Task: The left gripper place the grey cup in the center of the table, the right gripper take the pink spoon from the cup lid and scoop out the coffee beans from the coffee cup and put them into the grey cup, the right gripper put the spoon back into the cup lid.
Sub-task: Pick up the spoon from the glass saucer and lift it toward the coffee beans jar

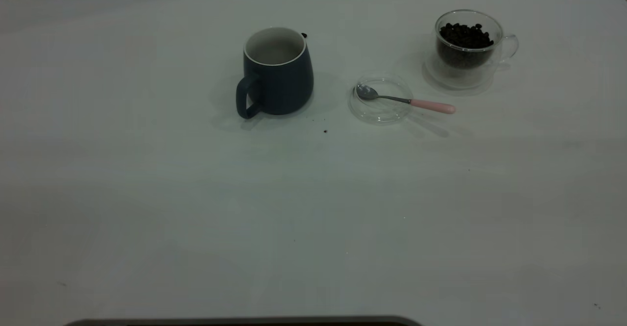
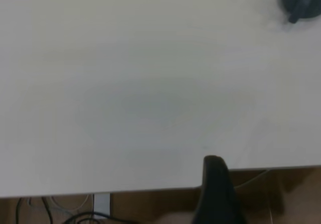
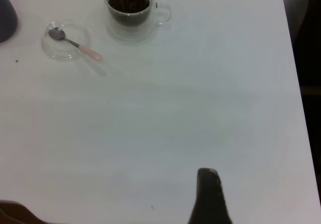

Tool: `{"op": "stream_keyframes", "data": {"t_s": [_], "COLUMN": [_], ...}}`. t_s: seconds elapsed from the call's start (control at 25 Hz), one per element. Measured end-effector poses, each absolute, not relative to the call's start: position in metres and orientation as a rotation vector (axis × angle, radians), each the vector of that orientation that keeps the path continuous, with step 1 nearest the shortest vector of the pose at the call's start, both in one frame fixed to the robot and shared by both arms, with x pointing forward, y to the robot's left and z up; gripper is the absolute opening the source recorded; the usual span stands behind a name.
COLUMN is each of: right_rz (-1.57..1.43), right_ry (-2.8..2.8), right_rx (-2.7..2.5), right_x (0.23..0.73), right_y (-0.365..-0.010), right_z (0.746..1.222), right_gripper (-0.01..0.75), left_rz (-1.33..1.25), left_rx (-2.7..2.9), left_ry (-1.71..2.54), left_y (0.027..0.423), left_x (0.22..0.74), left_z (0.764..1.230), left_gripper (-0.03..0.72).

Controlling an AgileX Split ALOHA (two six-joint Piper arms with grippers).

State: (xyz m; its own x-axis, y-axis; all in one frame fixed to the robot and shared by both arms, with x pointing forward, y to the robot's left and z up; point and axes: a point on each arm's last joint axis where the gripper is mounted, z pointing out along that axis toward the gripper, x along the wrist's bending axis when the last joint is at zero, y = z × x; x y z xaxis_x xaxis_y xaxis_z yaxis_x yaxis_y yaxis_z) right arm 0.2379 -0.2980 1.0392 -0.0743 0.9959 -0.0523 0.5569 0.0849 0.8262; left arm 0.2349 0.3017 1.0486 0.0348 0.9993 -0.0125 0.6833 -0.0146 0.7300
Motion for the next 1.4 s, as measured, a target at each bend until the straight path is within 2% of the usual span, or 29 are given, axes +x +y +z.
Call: {"op": "stream_keyframes", "data": {"t_s": [0.28, 1.4], "right_rz": [0.854, 0.855], "right_ry": [1.711, 1.711], "right_rx": [1.544, 1.544], "right_x": [0.238, 0.238], "right_y": [-0.298, -0.298], "right_z": [1.039, 1.039], "right_gripper": [0.589, 0.589], "left_rz": [0.831, 0.8], "left_rx": [1.705, 1.708], "left_ry": [1.671, 1.664], "left_y": [0.306, 0.304], "left_x": [0.223, 0.222], "left_z": [1.036, 1.033], "left_gripper": [0.567, 0.567]}}
